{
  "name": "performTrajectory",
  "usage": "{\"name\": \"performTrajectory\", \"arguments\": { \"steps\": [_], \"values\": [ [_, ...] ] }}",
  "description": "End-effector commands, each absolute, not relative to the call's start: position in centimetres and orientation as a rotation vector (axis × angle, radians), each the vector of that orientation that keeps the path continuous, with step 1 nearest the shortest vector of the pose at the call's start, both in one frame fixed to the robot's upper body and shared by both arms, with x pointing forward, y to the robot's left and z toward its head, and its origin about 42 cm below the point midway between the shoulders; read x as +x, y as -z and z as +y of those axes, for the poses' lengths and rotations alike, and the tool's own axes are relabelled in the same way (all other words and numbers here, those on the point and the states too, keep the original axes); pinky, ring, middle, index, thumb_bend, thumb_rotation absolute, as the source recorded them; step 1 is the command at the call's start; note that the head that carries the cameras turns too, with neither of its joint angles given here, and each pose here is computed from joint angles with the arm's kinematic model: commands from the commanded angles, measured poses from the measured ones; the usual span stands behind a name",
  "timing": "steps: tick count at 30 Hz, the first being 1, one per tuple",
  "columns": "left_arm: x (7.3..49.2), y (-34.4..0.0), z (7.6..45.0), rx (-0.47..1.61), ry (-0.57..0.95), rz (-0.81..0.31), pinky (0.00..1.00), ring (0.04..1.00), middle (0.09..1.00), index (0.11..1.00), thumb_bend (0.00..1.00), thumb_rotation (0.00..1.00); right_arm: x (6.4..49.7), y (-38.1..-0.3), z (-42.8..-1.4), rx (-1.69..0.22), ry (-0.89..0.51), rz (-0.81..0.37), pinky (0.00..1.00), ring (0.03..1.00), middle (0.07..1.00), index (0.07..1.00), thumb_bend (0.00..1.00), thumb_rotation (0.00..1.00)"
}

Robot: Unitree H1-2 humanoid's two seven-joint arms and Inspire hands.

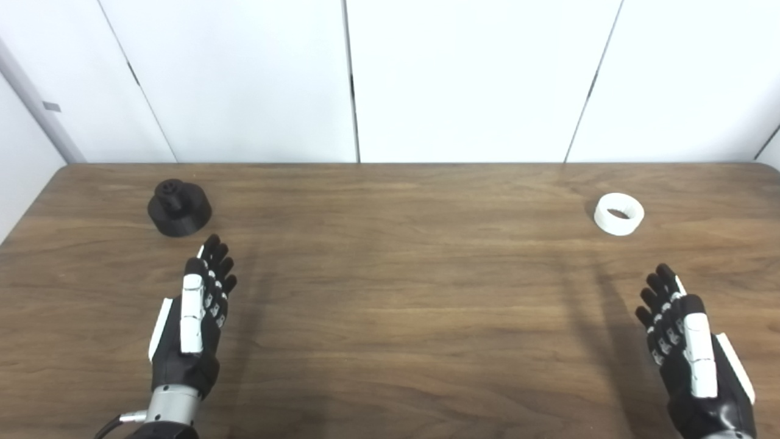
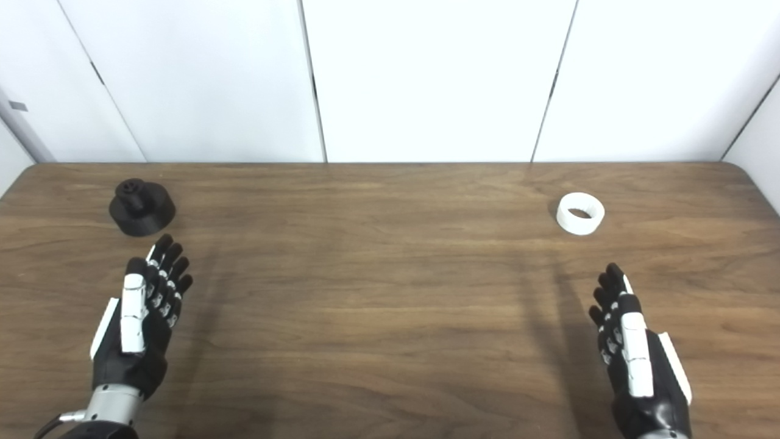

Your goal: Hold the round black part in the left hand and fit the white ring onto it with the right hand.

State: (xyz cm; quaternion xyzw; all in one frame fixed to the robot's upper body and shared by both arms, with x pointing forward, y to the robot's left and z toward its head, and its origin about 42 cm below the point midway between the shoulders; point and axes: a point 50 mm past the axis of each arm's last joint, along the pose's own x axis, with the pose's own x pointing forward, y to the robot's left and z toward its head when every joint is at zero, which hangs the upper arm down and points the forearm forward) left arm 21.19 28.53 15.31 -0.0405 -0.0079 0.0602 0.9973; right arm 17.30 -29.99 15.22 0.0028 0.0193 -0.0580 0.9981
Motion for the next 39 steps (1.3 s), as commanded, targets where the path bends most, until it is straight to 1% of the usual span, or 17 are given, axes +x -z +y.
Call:
{"name": "performTrajectory", "arguments": {
  "steps": [1,17,23,28,31,35,39],
  "values": [
    [19.7,-14.9,28.8,-0.060,-0.121,-0.022,1.00,1.000,1.000,0.998,0.56,1.00,17.7,-16.3,-29.8,0.001,0.113,-0.049,1.00,1.000,1.000,1.000,0.55,1.00],
    [19.6,-15.0,28.7,-0.058,-0.117,-0.022,1.00,1.000,1.000,0.995,0.55,1.00,17.7,-16.2,-29.9,0.002,0.117,-0.050,1.00,1.000,1.000,1.000,0.53,1.00],
    [19.5,-14.8,28.2,-0.051,-0.116,-0.013,1.00,1.000,1.000,0.994,0.57,1.00,17.6,-16.2,-30.5,-0.012,0.111,-0.037,1.00,1.000,1.000,1.000,0.55,1.00],
    [19.6,-14.5,27.4,-0.058,-0.113,-0.016,1.00,1.000,1.000,0.993,0.56,1.00,17.8,-16.1,-31.1,-0.018,0.108,-0.039,1.00,1.000,1.000,1.000,0.55,1.00],
    [19.6,-14.2,26.9,-0.060,-0.117,-0.018,1.00,1.000,1.000,0.991,0.54,1.00,17.8,-16.0,-31.4,-0.018,0.102,-0.041,1.00,1.000,1.000,1.000,0.55,1.00],
    [19.7,-13.8,26.1,-0.052,-0.123,-0.011,1.00,0.991,0.997,0.981,0.53,1.00,17.9,-15.7,-31.8,-0.026,0.087,-0.042,1.00,1.000,1.000,1.000,0.60,1.00],
    [19.8,-13.3,25.5,-0.053,-0.116,-0.012,1.00,0.994,1.000,0.980,0.54,1.00,17.9,-15.4,-32.2,-0.036,0.087,-0.044,1.00,1.000,1.000,0.999,0.56,1.00]
  ]
}}
